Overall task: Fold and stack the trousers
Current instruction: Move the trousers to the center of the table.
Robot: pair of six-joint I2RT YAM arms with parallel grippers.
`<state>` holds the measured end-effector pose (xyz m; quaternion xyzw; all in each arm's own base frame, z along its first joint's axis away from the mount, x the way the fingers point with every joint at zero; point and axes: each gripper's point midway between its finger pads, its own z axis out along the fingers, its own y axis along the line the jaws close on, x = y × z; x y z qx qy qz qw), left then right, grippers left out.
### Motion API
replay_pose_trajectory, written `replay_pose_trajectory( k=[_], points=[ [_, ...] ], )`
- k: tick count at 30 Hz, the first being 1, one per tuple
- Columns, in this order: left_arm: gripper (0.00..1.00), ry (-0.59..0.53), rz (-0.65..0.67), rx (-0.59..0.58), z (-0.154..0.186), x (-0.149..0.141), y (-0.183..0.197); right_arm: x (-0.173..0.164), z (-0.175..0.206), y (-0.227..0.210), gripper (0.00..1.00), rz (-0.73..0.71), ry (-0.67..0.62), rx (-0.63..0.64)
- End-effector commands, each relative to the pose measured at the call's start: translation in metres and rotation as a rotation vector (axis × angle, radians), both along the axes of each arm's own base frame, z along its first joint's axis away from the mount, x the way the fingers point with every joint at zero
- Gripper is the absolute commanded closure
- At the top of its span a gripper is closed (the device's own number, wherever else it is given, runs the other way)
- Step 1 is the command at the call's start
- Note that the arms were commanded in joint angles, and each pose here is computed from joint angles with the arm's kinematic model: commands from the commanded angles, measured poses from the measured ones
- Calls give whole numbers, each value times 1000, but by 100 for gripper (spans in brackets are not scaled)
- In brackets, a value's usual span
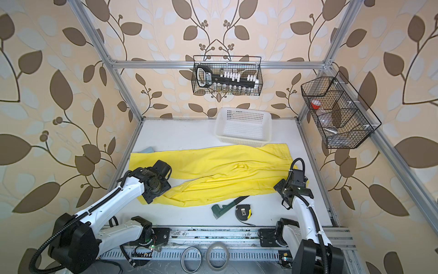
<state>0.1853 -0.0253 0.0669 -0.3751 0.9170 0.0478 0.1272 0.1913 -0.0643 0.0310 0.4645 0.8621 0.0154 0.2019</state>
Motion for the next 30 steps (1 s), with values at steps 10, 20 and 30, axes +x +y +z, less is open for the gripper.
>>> replay_pose_trajectory(
  k=[10,20,30],
  points=[
    [91,9,-1,6,-4,-13,6,13,-26,-19,21,-70,47,-29],
    [100,-59,-47,84,50,-14,22,26,-29,-26,33,-57,28,-57],
    [100,-183,-48,134,109,-15,37,39,-5,-27,89,-27,-42,-83]
  ],
)
